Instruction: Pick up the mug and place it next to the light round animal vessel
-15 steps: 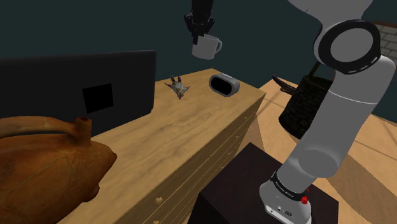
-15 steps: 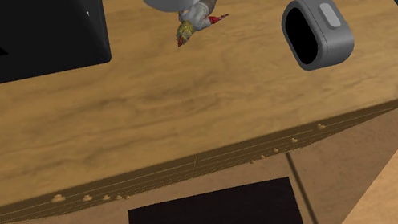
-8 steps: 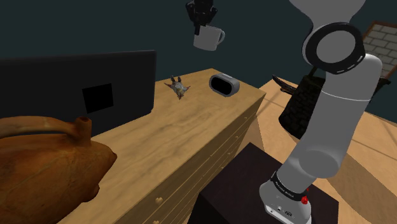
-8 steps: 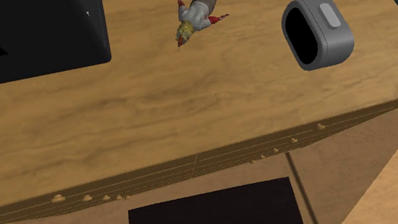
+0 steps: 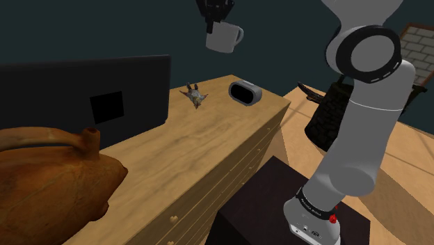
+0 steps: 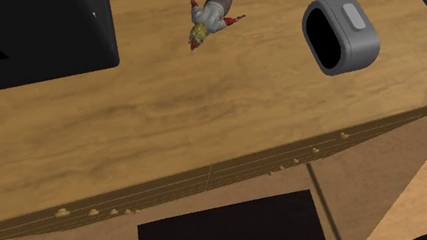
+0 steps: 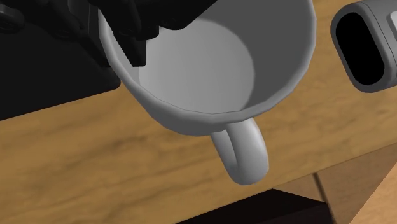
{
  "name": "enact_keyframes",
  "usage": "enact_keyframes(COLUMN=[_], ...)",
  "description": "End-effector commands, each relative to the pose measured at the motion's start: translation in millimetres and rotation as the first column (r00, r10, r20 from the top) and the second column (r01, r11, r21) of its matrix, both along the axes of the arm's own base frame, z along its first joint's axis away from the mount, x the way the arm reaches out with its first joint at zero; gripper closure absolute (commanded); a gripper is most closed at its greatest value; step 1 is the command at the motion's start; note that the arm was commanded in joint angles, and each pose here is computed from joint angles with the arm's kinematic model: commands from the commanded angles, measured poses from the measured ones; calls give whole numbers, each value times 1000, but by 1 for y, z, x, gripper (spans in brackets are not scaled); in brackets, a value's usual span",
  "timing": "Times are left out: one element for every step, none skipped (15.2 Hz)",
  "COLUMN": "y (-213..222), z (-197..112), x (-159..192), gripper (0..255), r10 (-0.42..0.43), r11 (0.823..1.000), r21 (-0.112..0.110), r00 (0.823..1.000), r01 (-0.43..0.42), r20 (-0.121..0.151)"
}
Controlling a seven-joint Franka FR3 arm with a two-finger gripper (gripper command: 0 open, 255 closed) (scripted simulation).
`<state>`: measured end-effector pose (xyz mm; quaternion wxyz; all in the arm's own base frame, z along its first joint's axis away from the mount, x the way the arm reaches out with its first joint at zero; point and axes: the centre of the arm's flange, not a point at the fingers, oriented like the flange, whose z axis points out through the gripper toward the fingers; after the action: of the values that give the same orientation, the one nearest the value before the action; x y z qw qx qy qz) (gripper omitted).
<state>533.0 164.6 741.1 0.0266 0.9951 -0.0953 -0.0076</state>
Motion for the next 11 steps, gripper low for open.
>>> enact_keyframes(y=[22,34,46,58,70,82,94,106,119,131,143], z=[-2,-2,-2,-2,-2,-2,-2,-2,-2,-2,-2], x=[-12,-17,-23,-28,-33,-38,-44,-49,-54,-60,-65], gripper=[255,255,255,255,255,255,255,255,255,255,255], r10=[-2,-2,-2,-2,-2,-2,-2,-2,-2,-2,-2], r11=[1000,1000,1000,1000,1000,1000,1000,1000,1000,1000,1000], r21=[-1,-1,-1,-1,-1,-1,-1,-1,-1,-1,-1], r00=[1000,1000,1000,1000,1000,1000,1000,1000,1000,1000,1000], r01=[2,2,2,2,2,2,2,2,2,2,2], r20=[0,0,0,0,0,0,0,0,0,0,0])
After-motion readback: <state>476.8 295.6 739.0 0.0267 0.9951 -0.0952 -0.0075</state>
